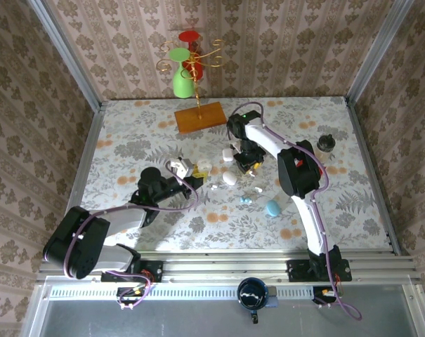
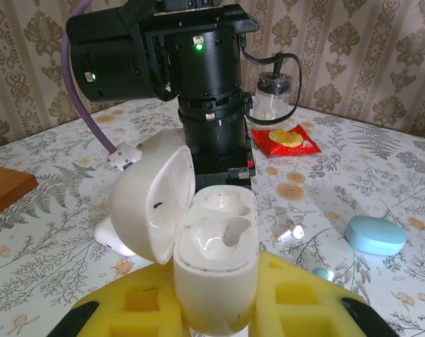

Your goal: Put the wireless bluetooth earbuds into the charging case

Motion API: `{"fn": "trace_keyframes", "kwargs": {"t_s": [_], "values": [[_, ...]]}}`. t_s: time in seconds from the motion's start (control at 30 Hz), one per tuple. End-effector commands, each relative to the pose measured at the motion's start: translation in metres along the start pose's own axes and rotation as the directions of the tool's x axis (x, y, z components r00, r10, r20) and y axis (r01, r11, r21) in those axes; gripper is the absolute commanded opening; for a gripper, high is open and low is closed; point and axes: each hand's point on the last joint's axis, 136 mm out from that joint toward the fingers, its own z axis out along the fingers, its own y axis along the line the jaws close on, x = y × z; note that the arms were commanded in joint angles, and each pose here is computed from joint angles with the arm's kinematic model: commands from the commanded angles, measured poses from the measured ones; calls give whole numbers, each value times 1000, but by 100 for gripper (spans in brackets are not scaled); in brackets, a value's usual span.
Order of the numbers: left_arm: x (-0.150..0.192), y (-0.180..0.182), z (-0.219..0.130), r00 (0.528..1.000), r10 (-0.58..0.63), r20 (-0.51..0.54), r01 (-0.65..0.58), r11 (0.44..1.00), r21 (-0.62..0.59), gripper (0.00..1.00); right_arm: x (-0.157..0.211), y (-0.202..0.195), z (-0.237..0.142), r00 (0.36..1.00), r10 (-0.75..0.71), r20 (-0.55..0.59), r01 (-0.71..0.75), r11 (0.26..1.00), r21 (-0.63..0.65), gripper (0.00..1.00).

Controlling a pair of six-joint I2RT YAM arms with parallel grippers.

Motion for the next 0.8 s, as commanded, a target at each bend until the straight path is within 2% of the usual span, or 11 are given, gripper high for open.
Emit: {"fn": "trace_keyframes", "kwargs": {"t_s": [0.0, 0.13, 0.33, 0.77], "values": [[-4, 2, -1, 1000, 15, 23, -15, 1000, -2, 7, 7, 1, 6, 998, -32, -58, 33, 999, 8, 40], [-4, 2, 0, 1000, 12, 23, -12, 1000, 0, 7, 3, 7, 11, 998, -24, -50, 22, 999, -25, 37], [-7, 3, 1, 998, -15, 53, 15, 1000, 12, 7, 0, 6, 15, 999, -7, -49, 6, 1000, -22, 34], [-8, 3, 6, 998, -25, 50, 23, 999, 33, 7, -6, 7, 16, 1000, 11, -29, -12, 1000, -25, 24]]}}
